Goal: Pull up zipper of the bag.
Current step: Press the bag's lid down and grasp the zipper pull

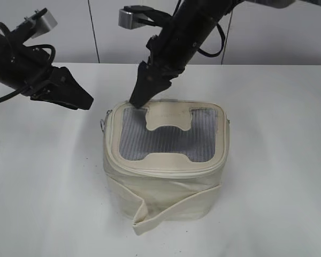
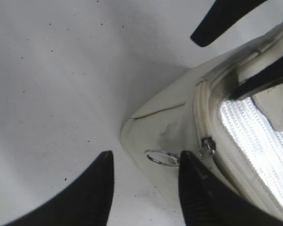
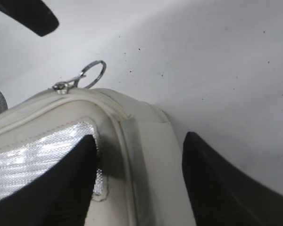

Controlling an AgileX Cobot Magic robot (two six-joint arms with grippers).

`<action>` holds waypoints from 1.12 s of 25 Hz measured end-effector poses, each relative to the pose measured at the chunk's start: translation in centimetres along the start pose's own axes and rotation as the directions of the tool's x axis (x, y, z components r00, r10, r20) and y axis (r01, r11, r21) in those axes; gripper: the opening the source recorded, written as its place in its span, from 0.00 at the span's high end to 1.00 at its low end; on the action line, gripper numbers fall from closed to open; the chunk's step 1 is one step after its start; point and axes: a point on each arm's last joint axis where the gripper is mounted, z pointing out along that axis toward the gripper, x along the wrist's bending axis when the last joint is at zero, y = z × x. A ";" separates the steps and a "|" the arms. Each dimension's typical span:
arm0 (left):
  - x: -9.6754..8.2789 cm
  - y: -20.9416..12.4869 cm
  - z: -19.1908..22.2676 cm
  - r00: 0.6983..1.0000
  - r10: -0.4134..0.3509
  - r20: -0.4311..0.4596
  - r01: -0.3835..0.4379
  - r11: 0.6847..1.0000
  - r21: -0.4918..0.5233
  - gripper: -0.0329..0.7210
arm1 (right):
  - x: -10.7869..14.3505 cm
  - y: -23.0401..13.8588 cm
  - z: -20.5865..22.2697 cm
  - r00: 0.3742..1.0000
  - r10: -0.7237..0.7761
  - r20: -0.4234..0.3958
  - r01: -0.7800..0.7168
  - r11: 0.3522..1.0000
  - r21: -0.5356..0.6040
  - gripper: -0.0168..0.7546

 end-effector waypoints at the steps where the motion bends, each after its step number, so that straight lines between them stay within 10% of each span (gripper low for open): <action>1: 0.0 0.0 0.0 1.000 0.000 0.000 0.000 1.000 0.000 0.49 | -0.2 -0.2 0.4 1.000 0.004 -0.007 -0.004 1.000 0.004 0.39; 7: 0.0 -0.1 0.0 1.000 -0.001 0.006 0.001 1.000 0.006 0.49 | -0.6 -0.4 1.5 0.999 0.021 -0.039 -0.021 1.000 0.006 0.49; 13: 0.0 -0.1 0.0 1.000 0.004 0.007 -0.004 1.000 0.012 0.42 | -0.5 -0.5 1.7 0.998 0.035 -0.060 -0.035 0.999 0.006 0.89; 28: -0.2 -0.9 0.1 0.982 0.190 0.021 -0.191 0.976 0.100 0.23 | -0.3 -0.4 1.1 0.999 0.028 -0.040 -0.028 1.000 0.015 0.89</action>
